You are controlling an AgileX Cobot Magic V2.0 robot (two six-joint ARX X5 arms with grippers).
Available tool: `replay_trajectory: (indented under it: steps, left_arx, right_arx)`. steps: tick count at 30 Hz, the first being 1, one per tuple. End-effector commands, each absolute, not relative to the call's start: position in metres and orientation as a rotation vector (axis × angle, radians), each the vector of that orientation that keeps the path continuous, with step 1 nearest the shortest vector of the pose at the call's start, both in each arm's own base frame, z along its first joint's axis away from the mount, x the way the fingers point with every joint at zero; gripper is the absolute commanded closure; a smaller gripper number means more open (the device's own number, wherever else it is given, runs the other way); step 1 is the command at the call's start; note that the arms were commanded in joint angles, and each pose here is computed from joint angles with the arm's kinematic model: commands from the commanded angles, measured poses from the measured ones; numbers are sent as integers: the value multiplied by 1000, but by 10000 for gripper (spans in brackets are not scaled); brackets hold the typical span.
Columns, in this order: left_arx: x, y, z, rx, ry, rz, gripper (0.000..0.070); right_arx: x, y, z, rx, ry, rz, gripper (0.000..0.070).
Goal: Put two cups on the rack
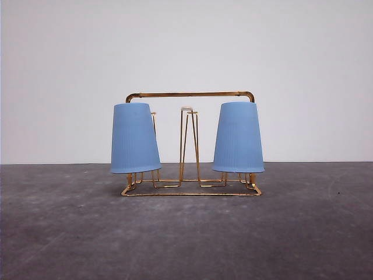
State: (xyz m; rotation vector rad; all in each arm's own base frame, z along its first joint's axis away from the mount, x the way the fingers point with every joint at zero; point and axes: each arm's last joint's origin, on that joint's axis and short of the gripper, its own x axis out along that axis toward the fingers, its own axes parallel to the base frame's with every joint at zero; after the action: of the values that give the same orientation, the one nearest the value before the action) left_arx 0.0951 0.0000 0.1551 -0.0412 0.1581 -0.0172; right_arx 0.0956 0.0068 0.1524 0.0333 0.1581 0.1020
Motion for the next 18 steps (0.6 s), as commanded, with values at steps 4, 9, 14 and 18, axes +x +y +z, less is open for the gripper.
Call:
replay_trajectory:
  steps: [4,9,14,18]
  left_arx:
    - [96,0,150,-42,177,-17,700]
    - [96,0,150,-42,177,-17,700]
    - [96,0,150,-42,177,-17,700]
    - [96,0,150,-42,177,-17,700]
  right_arx:
    - [96,7,152,40,150,97,668]
    - [96,7,152,40,150,97,669]
    - [96,7,152,40,150,97,668]
    - [96,7,152,40,150,97,668]
